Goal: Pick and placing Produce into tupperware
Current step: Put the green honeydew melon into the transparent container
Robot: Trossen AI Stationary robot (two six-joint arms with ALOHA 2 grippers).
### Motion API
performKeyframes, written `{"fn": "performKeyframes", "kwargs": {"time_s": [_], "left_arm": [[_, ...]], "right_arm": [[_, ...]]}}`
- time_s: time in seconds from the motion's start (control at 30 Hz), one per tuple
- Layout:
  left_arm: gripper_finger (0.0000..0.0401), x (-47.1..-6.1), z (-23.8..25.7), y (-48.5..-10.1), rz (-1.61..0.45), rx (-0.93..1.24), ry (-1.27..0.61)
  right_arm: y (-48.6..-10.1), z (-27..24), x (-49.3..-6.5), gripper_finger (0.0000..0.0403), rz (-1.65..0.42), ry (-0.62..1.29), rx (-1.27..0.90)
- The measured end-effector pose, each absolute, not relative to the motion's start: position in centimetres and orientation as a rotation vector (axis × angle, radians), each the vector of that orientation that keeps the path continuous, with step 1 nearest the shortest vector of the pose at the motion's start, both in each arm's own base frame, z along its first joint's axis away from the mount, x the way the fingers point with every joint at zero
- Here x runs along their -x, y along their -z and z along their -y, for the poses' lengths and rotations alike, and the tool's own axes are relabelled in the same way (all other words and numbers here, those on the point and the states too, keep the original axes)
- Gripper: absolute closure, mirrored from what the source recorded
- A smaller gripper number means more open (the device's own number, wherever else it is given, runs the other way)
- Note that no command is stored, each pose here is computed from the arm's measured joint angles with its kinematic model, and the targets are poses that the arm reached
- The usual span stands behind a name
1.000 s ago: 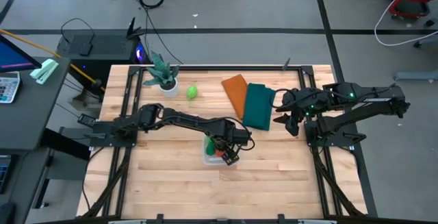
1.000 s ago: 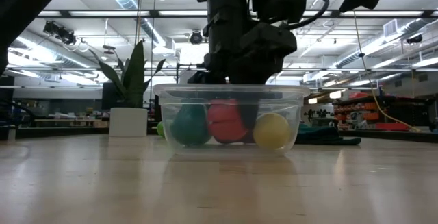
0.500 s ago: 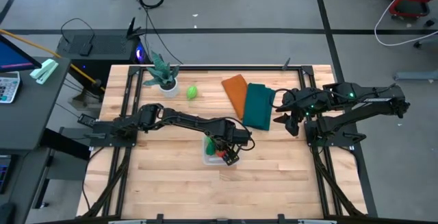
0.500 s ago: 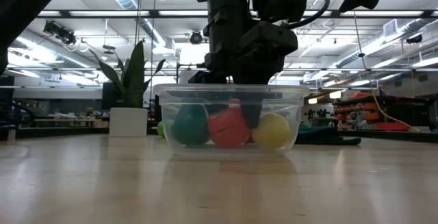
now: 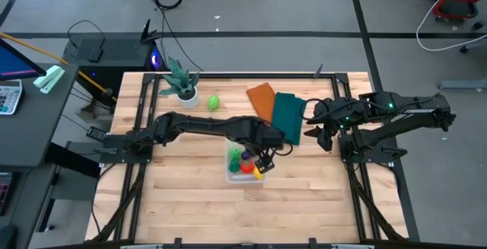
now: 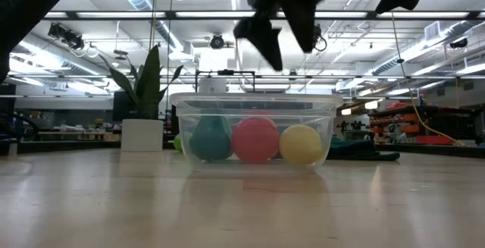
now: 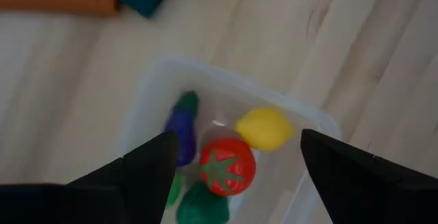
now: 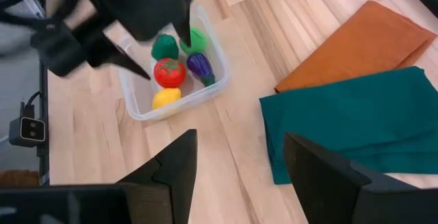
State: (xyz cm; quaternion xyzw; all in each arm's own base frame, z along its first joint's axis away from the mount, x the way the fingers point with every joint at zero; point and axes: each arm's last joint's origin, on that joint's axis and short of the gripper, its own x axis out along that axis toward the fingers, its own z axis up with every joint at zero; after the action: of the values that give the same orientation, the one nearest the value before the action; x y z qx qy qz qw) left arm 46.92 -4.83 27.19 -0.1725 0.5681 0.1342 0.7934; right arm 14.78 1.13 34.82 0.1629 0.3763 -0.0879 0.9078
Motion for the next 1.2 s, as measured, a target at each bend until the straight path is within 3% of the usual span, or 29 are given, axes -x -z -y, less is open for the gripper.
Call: {"fn": "performKeyframes", "kwargs": {"time_s": [0.33, 0.67, 0.83, 1.2], "left_arm": [[0.0109, -44.8, 3.2, -29.4, -1.208, 0.269, -0.49], [0.0126, -43.0, 2.8, -25.5, -1.402, 0.244, -0.6], [0.0127, -40.6, 2.5, -25.5, -1.438, 0.242, -0.648], [0.0127, -34.3, -1.1, -25.8, -1.191, 0.439, -0.804]], "right_arm": [[-34.8, -1.0, -14.8, 0.0225, -0.773, 0.197, -0.305], [-34.8, -0.6, -14.8, 0.0225, -0.772, 0.214, -0.296], [-34.8, -0.2, -14.8, 0.0225, -0.769, 0.233, -0.282], [-35.1, 0.9, -15.1, 0.0225, -0.729, 0.278, -0.279]]}}
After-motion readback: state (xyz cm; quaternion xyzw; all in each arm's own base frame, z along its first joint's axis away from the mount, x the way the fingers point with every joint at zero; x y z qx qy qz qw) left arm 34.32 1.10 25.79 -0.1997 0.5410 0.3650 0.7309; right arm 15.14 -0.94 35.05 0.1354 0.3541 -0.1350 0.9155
